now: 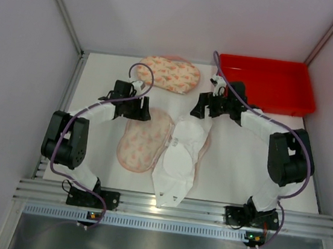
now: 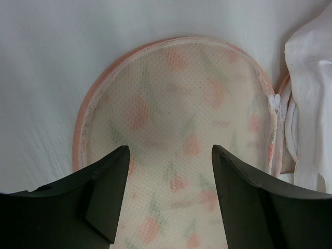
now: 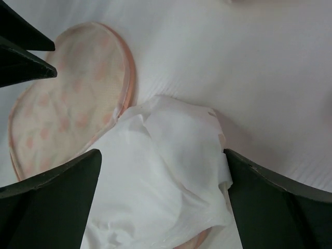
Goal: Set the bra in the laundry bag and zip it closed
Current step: Adjust the bra in the laundry bag.
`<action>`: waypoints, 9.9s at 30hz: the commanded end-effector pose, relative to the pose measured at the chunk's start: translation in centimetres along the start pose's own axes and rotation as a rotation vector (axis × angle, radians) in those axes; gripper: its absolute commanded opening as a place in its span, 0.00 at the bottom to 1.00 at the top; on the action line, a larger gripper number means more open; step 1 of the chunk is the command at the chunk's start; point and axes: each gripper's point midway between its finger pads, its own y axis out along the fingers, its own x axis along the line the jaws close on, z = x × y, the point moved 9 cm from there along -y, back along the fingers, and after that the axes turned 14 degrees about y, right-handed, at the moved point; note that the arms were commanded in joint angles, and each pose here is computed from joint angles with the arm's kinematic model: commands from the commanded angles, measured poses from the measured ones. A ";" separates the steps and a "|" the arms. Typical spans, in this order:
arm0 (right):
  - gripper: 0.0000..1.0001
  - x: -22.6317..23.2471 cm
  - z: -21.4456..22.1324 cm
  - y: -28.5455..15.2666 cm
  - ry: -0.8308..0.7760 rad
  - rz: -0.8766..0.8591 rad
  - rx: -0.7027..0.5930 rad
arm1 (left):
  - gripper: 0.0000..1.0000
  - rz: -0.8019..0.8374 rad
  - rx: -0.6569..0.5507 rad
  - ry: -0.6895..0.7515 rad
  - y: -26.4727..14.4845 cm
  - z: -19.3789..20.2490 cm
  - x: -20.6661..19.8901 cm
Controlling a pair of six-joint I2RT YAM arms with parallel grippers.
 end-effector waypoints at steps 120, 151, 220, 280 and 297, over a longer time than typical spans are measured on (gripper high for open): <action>0.99 3.9 1.8 -8.8 0.046 -0.232 0.080 | 0.00 0.870 -0.047 1.233 -2.3 0.5 -17.7; 0.66 -1.5 -4.0 -0.3 -0.063 0.237 0.000 | 0.57 0.707 -0.141 1.019 -9.2 -2.0 -16.9; 0.00 -0.3 -3.0 0.3 -0.245 0.175 0.178 | 0.47 0.483 0.066 0.620 -7.4 2.0 -14.1; 0.41 0.5 5.5 -1.9 0.070 0.155 0.302 | 0.44 0.396 0.216 0.045 -3.0 2.4 -6.4; 0.13 0.6 5.2 -1.5 0.050 0.122 0.309 | 0.44 0.399 0.218 0.045 -3.1 2.6 -6.4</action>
